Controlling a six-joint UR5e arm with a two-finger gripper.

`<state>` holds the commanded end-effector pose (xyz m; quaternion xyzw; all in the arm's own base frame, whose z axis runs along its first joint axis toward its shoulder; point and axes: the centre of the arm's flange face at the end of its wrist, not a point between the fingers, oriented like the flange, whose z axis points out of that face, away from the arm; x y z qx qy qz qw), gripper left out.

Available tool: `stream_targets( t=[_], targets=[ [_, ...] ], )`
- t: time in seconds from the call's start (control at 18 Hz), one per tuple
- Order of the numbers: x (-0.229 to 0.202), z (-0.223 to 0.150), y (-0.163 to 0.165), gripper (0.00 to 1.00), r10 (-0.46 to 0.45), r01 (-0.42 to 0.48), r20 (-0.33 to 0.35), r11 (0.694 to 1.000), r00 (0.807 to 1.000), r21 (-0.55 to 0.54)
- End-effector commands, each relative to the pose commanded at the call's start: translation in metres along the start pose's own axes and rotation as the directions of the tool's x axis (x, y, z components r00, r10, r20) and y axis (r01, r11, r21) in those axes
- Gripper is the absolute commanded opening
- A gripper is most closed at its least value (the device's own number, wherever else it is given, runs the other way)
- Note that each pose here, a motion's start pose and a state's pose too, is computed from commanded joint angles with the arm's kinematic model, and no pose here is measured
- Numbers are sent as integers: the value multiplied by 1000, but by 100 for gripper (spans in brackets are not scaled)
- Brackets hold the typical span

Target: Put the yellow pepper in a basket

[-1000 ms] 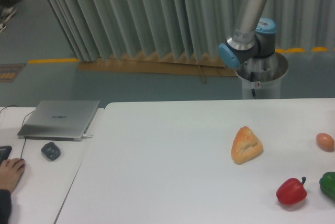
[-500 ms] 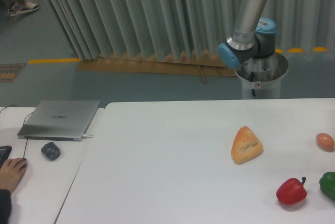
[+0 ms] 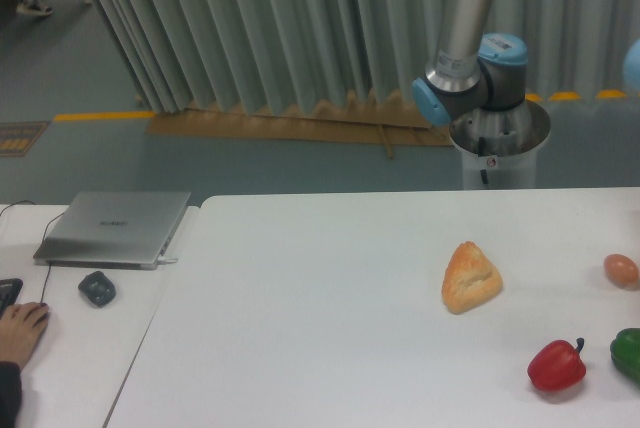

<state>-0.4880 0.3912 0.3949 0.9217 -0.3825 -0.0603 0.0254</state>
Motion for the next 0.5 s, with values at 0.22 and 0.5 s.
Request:
stream_targets(
  t=[0.22, 0.5],
  targets=[
    [2, -11, -57, 100, -53, 53, 7, 999, 999, 12],
    [12, -22, -88, 100, -30, 28, 22, 996, 999, 82]
  ],
)
